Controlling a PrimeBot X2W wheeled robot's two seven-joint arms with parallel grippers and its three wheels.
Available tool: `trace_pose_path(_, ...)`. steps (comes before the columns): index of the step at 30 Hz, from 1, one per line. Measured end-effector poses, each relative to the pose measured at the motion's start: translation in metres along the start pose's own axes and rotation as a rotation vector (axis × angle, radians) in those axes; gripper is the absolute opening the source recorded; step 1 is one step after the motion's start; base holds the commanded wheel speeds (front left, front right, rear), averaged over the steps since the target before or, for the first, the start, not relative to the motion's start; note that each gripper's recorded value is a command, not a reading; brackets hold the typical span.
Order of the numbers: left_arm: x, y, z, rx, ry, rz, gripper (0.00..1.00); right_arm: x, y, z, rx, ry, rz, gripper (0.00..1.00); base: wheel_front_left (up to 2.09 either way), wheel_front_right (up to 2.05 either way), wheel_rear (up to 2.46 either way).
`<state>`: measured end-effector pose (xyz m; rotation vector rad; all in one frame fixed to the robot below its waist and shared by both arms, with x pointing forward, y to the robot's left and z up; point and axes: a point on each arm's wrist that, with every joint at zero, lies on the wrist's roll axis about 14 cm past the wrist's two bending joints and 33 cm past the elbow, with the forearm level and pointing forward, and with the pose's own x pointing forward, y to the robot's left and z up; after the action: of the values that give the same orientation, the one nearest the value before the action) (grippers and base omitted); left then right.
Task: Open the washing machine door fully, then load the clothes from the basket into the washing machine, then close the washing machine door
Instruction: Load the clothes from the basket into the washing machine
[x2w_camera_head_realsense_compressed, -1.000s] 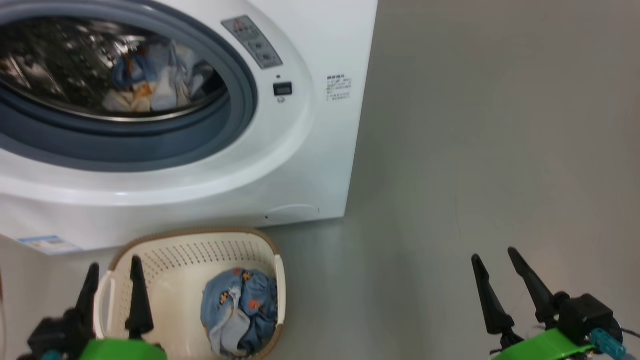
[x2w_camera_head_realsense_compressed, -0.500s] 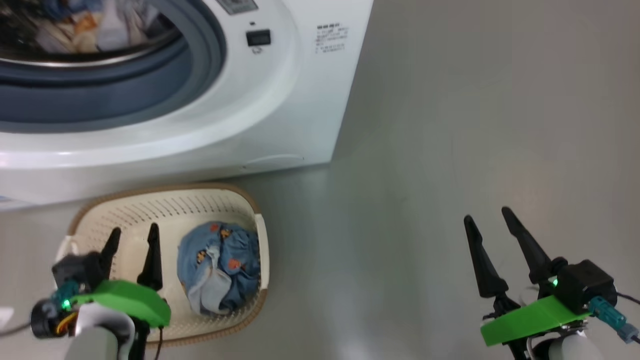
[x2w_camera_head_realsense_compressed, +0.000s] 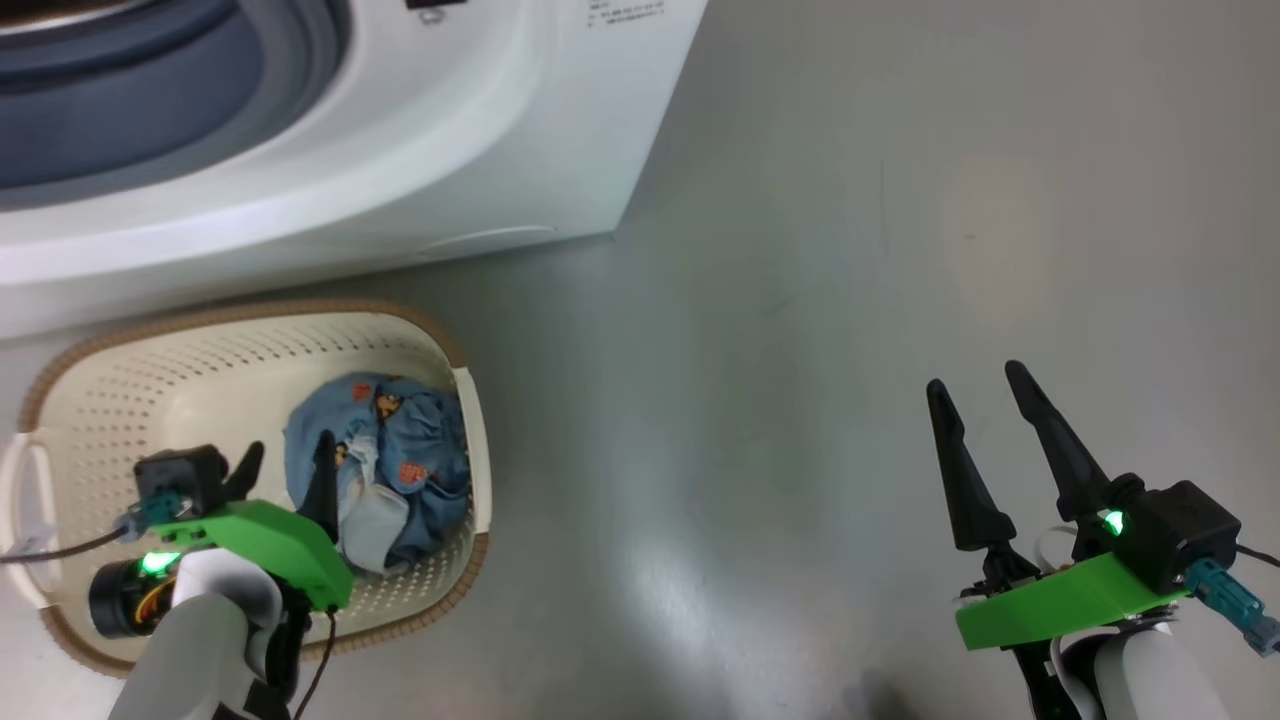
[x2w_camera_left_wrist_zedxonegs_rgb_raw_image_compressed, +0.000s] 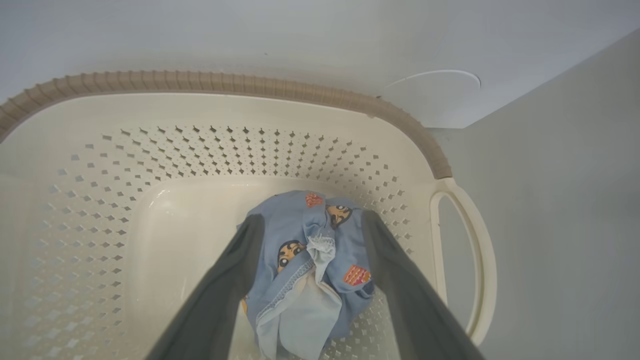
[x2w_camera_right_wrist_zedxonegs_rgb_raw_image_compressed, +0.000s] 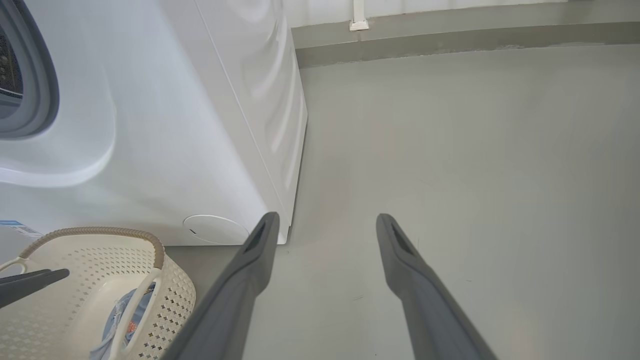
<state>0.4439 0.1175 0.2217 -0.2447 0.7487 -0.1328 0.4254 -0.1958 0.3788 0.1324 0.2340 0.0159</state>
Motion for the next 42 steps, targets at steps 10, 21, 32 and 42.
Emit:
trace_pose_path(10,0.025,-0.015,-0.036,0.009,0.124,-0.060,1.00,0.008,-0.008,-0.022,0.000,0.049,-0.029,1.00,0.00,0.00,0.00)
trace_pose_path(21,0.046,-0.013,-0.055,0.068,0.206,-0.090,1.00,0.013,-0.015,-0.041,-0.004,0.095,-0.050,1.00,0.00,0.00,0.00)
trace_pose_path(32,0.061,-0.009,-0.068,0.093,0.265,-0.095,1.00,0.014,-0.019,-0.059,-0.002,0.139,-0.061,1.00,0.00,0.00,0.00)
trace_pose_path(42,0.075,-0.007,-0.076,0.091,0.316,-0.094,1.00,0.010,-0.025,-0.069,-0.008,0.171,-0.082,1.00,0.00,0.00,0.00)
